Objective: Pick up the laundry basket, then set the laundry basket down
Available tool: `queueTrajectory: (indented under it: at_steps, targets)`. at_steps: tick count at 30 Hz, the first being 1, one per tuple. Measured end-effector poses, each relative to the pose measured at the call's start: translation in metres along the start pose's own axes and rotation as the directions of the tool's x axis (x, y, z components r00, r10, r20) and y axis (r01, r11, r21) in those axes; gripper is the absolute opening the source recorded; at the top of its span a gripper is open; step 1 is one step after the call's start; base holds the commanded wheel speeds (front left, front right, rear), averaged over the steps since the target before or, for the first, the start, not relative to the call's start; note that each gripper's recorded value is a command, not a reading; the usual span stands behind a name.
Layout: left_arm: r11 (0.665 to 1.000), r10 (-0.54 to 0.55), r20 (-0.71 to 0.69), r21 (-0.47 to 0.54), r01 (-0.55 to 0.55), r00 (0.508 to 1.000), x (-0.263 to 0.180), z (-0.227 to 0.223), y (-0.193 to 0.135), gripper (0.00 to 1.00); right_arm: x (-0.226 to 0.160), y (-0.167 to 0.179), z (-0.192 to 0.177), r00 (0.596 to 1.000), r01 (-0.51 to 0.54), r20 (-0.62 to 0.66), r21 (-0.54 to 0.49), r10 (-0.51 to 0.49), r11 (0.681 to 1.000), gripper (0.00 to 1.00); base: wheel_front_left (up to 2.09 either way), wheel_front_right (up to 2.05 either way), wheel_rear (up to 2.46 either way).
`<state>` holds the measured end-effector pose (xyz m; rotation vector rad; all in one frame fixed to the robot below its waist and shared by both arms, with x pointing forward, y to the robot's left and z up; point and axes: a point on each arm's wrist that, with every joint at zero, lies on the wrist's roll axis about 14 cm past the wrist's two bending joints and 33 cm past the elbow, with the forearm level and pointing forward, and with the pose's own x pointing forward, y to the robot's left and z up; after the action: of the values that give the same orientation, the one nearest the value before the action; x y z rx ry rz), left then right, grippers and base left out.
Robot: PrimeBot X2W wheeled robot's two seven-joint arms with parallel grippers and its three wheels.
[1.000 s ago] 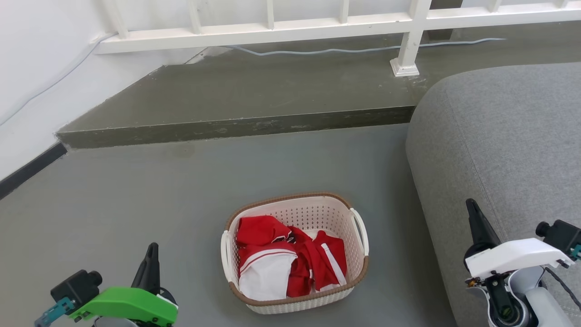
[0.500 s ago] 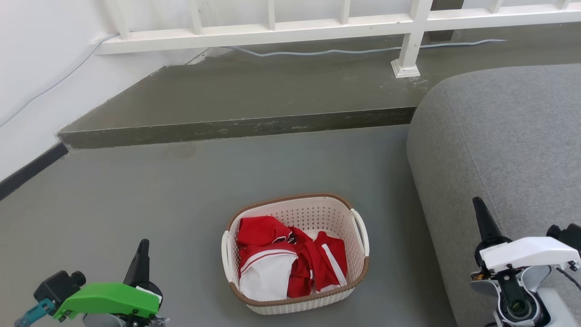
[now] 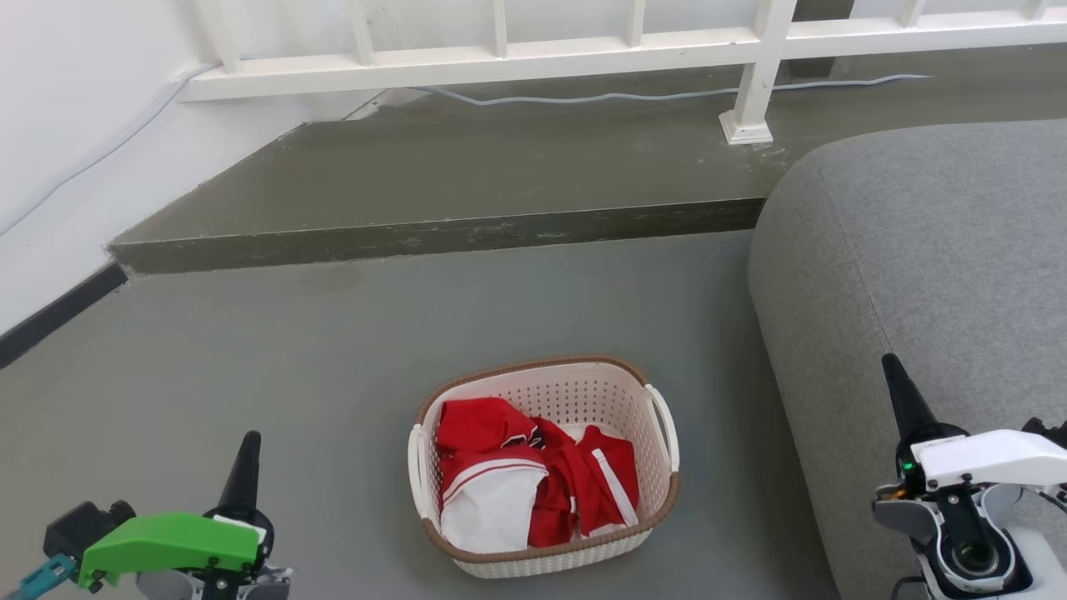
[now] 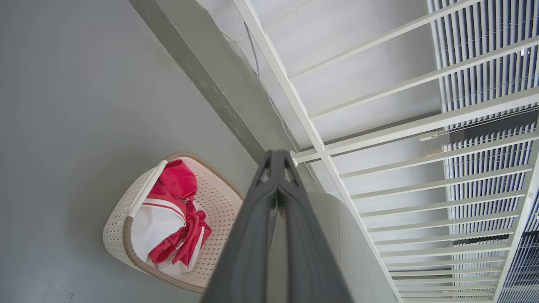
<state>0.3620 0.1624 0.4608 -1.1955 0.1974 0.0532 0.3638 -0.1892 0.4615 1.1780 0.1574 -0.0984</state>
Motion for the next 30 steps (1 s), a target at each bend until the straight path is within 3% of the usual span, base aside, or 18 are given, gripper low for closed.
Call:
queueTrajectory:
  at_steps: [10,24,30]
  targets:
    - [0.991,-0.014,0.012,-0.135,0.016,1.000,0.001,0.008,0.000,0.00,0.004,0.005,0.007,1.000,-0.023,0.015,0.144,0.021,0.989,0.00,0.00,0.00,0.00]
    - [0.943,-0.049,0.050,-0.327,0.062,0.998,0.004,0.025,-0.004,0.00,0.006,0.008,0.019,0.997,-0.063,0.052,0.348,0.048,0.935,0.00,0.00,0.00,0.00]
    - [0.926,-0.061,0.060,-0.369,0.079,0.996,0.006,0.028,-0.007,0.00,0.007,0.010,0.022,0.996,-0.077,0.064,0.390,0.056,0.918,0.00,0.00,0.00,0.00]
